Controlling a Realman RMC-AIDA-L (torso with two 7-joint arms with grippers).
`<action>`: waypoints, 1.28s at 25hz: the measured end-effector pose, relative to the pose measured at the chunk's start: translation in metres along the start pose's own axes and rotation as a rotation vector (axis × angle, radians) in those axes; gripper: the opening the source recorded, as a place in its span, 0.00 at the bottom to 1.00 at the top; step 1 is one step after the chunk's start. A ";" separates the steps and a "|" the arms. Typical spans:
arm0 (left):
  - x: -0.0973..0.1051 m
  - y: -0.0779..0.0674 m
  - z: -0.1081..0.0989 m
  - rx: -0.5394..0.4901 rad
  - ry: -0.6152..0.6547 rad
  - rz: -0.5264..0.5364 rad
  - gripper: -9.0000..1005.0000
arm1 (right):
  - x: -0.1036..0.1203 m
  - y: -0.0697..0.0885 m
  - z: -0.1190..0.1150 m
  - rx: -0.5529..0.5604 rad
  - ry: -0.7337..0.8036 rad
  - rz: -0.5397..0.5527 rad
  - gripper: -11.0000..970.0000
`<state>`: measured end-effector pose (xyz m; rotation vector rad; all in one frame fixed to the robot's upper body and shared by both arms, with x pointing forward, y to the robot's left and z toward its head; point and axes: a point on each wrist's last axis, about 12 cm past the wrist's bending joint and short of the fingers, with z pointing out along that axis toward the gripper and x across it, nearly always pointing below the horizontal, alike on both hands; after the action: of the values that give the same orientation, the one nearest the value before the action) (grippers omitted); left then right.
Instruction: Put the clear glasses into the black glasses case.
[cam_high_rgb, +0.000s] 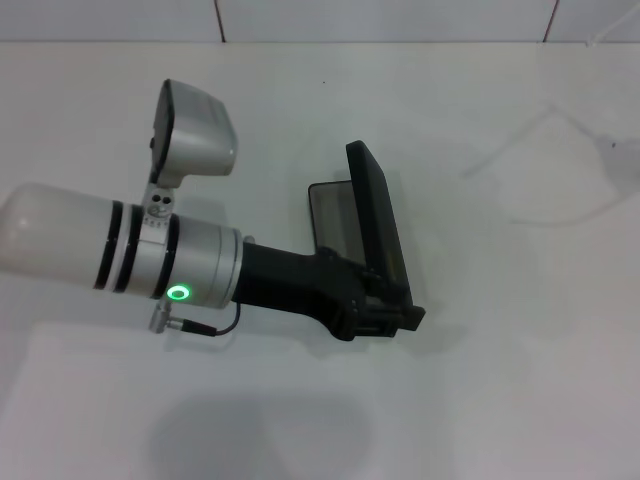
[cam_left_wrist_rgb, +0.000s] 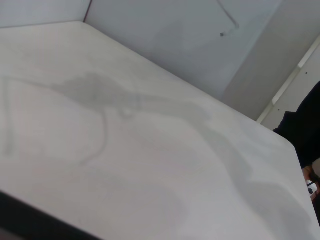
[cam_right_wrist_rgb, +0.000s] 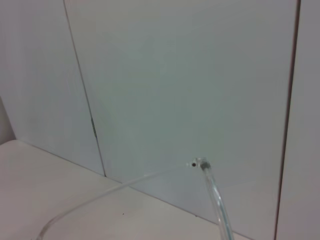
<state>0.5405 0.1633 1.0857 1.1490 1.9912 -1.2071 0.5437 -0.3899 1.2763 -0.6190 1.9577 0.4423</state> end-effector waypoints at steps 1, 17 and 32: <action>-0.001 0.000 0.002 0.001 0.000 0.003 0.38 | 0.001 0.000 0.000 -0.002 -0.001 0.003 0.06; -0.010 -0.002 0.018 0.004 0.000 0.036 0.38 | 0.011 -0.003 -0.004 -0.007 -0.024 0.019 0.06; -0.024 -0.006 0.033 0.035 -0.020 0.040 0.38 | 0.015 -0.001 -0.007 -0.017 -0.046 0.025 0.06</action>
<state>0.5480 0.1228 1.0917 1.1831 1.9303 -1.2330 0.5342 -0.3976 1.2660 -0.5905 1.9213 0.4850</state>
